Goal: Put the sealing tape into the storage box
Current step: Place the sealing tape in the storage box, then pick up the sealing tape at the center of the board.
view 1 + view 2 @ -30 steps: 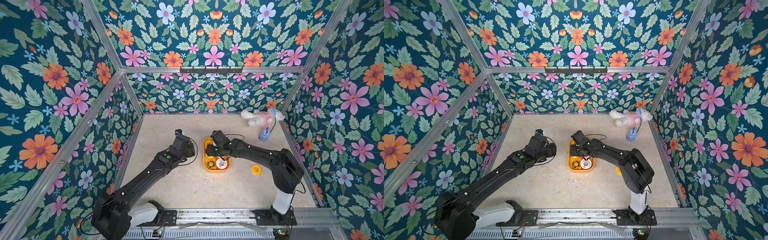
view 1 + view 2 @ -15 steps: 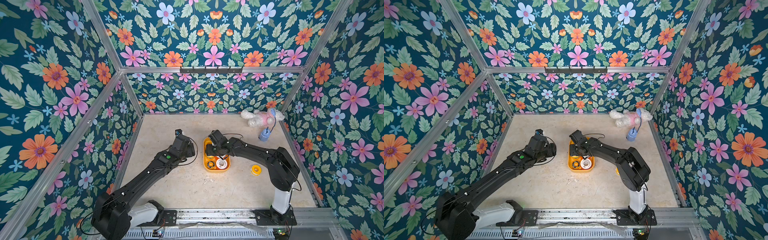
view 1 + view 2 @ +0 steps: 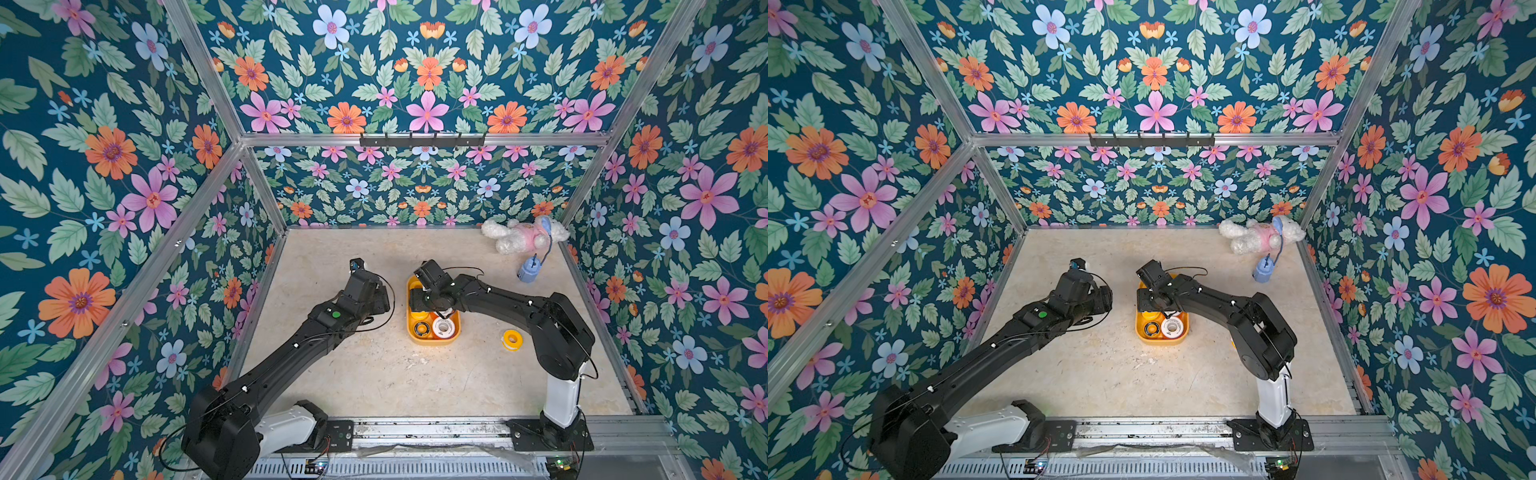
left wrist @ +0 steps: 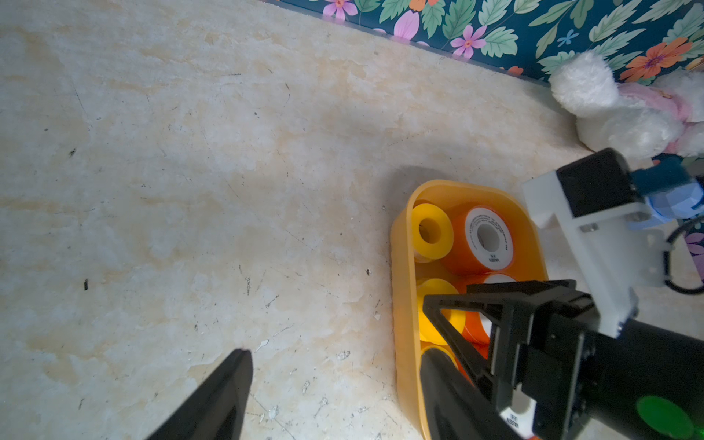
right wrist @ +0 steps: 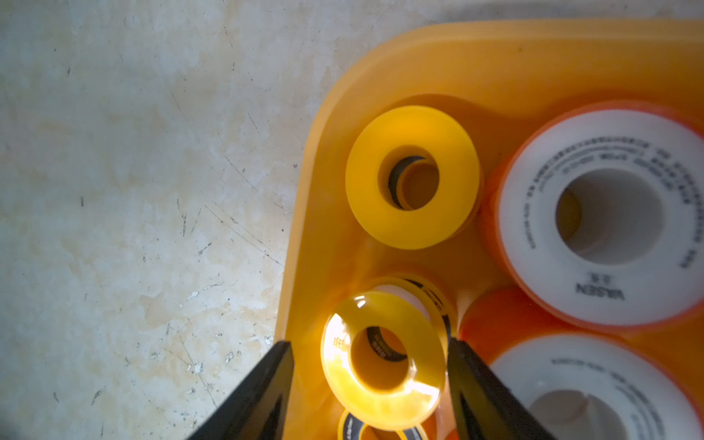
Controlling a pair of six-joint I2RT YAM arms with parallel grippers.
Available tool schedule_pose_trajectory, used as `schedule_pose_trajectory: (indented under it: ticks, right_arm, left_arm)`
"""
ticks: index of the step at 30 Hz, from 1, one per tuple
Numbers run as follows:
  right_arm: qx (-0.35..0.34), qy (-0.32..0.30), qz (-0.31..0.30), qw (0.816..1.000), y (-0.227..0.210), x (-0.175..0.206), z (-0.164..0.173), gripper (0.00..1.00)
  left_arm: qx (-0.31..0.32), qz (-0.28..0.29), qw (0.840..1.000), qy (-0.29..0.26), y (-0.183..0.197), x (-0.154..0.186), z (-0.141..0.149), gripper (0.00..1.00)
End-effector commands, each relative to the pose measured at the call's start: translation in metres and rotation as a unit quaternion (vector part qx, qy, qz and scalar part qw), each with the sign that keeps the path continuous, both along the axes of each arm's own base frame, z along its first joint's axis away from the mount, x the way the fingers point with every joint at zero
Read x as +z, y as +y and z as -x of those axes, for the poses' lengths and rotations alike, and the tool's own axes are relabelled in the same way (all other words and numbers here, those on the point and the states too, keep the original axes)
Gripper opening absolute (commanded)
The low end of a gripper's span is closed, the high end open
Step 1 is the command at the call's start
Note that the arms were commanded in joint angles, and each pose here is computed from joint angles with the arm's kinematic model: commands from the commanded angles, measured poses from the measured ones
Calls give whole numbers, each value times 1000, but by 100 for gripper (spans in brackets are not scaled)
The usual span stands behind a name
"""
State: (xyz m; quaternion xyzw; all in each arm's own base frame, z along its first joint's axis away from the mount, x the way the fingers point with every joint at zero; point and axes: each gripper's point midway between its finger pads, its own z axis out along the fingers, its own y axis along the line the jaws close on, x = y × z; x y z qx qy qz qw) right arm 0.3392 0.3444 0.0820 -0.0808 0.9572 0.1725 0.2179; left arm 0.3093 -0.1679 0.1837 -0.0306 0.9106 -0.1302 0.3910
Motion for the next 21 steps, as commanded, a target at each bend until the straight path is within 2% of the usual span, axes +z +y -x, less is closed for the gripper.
schedule_pose_trajectory:
  ticks: [1,5,11,16,21]
  right_arm:
    - [-2,-1,12,1000,-3,-2,-1,70]
    - [-1,-12,-4,1000,-2,11,-1,70]
    - [3,-59,-72,996,1,59,3,69]
    - [-31,-99,-85,991,-30,93,9,69]
    - [-90,-113,-84,986,-86,99,17,69]
  left_arm:
    - [2,-2,1000,-3,2,1,0,75]
    - [2,-1,1000,-4,2,1,0,75]
    - [-2,0,1000,2,0,-2,0,75]
    - [-5,3,1000,2,-2,-2,0,75]
    - [-7,3,1000,3,-3,-3,0,75]
